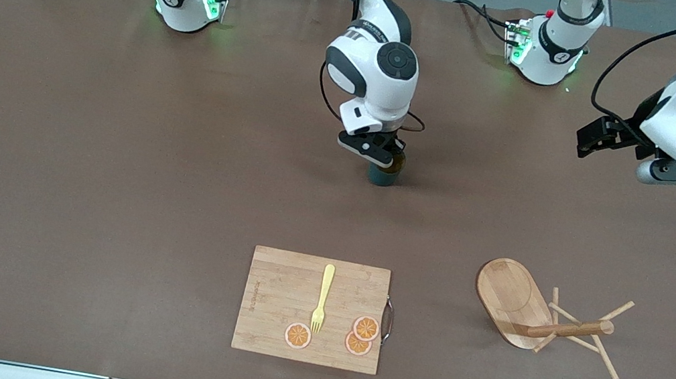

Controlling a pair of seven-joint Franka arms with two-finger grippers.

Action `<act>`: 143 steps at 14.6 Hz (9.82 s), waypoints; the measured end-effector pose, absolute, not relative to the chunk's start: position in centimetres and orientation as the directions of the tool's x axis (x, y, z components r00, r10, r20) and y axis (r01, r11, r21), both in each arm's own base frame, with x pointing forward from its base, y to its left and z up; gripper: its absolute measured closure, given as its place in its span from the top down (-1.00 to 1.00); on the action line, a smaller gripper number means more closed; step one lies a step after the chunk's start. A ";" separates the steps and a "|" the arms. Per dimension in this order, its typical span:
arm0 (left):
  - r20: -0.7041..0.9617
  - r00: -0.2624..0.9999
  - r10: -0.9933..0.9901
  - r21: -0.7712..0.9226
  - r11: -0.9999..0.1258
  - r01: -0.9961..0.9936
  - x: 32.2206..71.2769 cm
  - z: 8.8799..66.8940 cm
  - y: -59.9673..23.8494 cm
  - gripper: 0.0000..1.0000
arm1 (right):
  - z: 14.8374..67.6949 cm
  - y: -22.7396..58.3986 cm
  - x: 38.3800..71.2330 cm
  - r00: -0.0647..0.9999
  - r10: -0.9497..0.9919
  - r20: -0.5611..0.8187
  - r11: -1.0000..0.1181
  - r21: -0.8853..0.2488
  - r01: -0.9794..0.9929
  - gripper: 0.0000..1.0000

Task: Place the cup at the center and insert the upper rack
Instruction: 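Lower the mug and open the right gripper while the left gripper approaches, then withdraw the right gripper while the left gripper moves above the mug, then lower the left gripper and close it on the mug handle, then lift the mug by its handle with the left gripper, then carry the mug with the left gripper to the wooden mug tree, then hang the mug onto a mug-tree peg with the left gripper, then open the left gripper and pull it away from the mug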

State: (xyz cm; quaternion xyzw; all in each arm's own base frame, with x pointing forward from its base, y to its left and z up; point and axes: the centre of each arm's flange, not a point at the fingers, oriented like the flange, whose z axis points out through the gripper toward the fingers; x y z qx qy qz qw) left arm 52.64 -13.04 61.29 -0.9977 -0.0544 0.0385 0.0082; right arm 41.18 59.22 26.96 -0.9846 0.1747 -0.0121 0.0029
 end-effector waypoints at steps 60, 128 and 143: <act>0.780 0.371 0.504 0.128 -0.709 0.694 27.6 14.0 -56.1 -0.19 | 67.1 -3.9 50.0 0.998 -0.005 -0.067 -1.000 -0.008 -0.006 1.00; -0.809 0.226 0.542 0.252 -0.027 0.967 71.3 37.7 4.2 0.02 | 66.8 -5.0 50.4 0.999 -0.025 -0.042 -1.000 0.006 -0.024 1.00; -0.191 0.757 0.625 0.293 -0.700 0.651 62.2 60.7 -7.2 1.00 | 66.8 -5.1 50.3 0.998 -0.027 -0.048 -1.000 0.006 -0.027 1.00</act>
